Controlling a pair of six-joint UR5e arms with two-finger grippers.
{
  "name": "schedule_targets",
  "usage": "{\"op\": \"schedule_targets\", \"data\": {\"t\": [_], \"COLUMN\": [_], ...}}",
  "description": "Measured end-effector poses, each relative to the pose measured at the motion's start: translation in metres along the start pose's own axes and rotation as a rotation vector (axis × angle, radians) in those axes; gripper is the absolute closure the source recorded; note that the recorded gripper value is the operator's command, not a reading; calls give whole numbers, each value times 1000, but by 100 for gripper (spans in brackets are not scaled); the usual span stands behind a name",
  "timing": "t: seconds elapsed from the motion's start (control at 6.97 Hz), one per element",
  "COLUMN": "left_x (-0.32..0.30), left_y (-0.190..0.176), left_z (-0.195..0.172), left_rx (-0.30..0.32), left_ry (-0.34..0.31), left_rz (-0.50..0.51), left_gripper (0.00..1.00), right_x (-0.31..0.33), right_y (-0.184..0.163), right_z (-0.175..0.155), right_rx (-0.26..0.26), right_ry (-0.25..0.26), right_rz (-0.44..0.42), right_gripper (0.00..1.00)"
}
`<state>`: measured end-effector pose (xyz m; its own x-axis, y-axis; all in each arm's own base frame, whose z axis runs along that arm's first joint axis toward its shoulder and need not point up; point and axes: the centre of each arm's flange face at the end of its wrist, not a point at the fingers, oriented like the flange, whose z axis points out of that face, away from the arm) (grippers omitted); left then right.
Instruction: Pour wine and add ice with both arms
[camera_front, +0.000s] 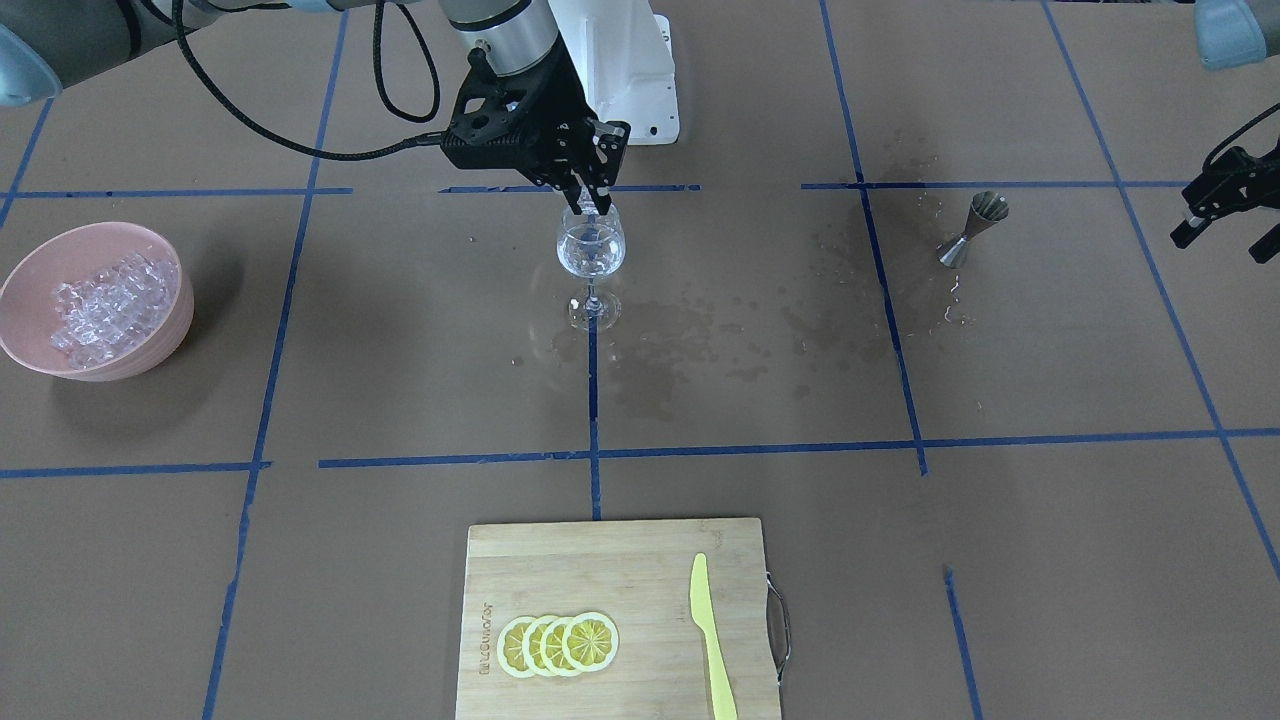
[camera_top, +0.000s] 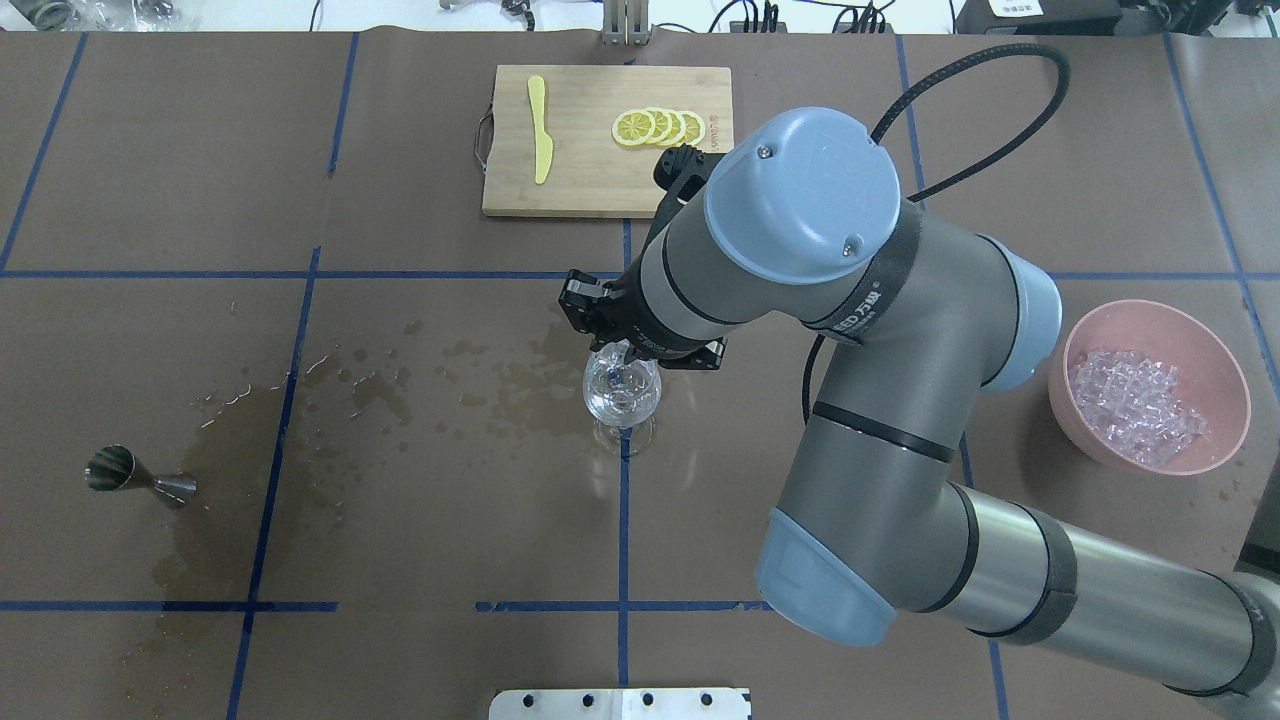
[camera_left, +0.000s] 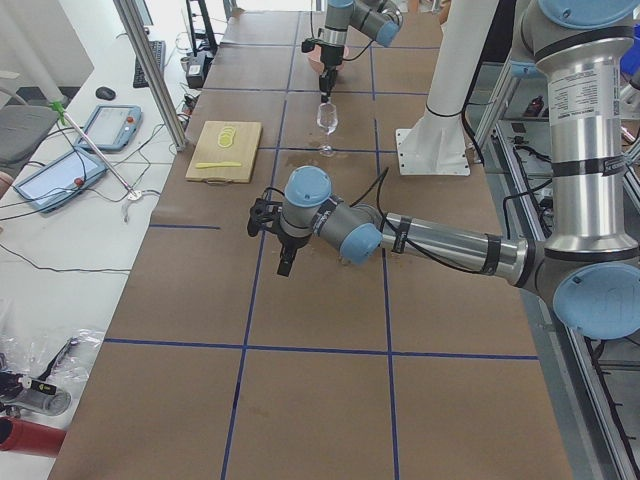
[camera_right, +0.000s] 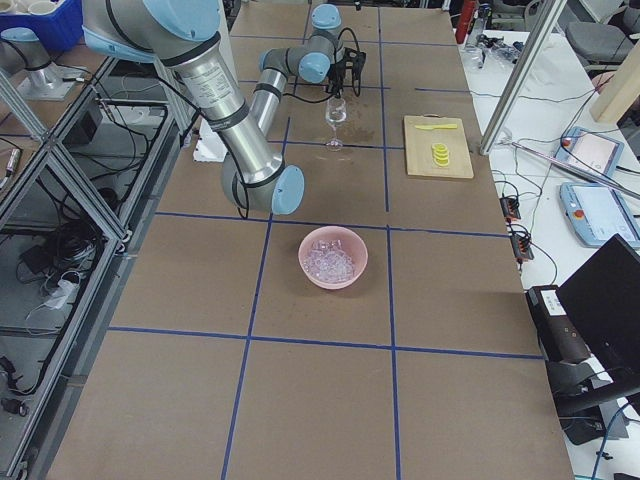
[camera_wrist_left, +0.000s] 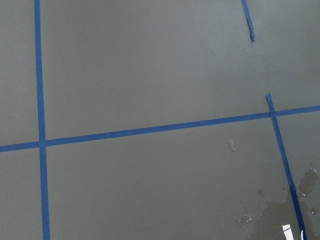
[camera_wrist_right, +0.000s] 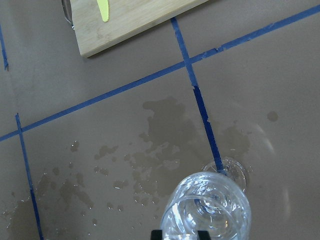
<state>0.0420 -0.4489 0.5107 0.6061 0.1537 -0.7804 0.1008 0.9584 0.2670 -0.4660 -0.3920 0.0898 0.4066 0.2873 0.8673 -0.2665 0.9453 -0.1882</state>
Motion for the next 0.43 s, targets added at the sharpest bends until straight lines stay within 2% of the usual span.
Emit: {"op": "schedule_targets", "data": {"t": [0.14,0.29,0.43], "left_x": [1,1,0], "left_y": [0,2,5], "left_z": [-1,-2,-4], "left_rx": [2,2,2], "left_ry": [1,1,0], "left_rz": [1,0,-3], "left_gripper": [0,0,0], "right_x": [1,1,2], "right_y": [0,0,-1], "right_z": [1,1,1], "right_rx": [0,1,1], "right_ry": [2,2,5], "right_rz": [1,1,2], "right_gripper": [13,3,0]}}
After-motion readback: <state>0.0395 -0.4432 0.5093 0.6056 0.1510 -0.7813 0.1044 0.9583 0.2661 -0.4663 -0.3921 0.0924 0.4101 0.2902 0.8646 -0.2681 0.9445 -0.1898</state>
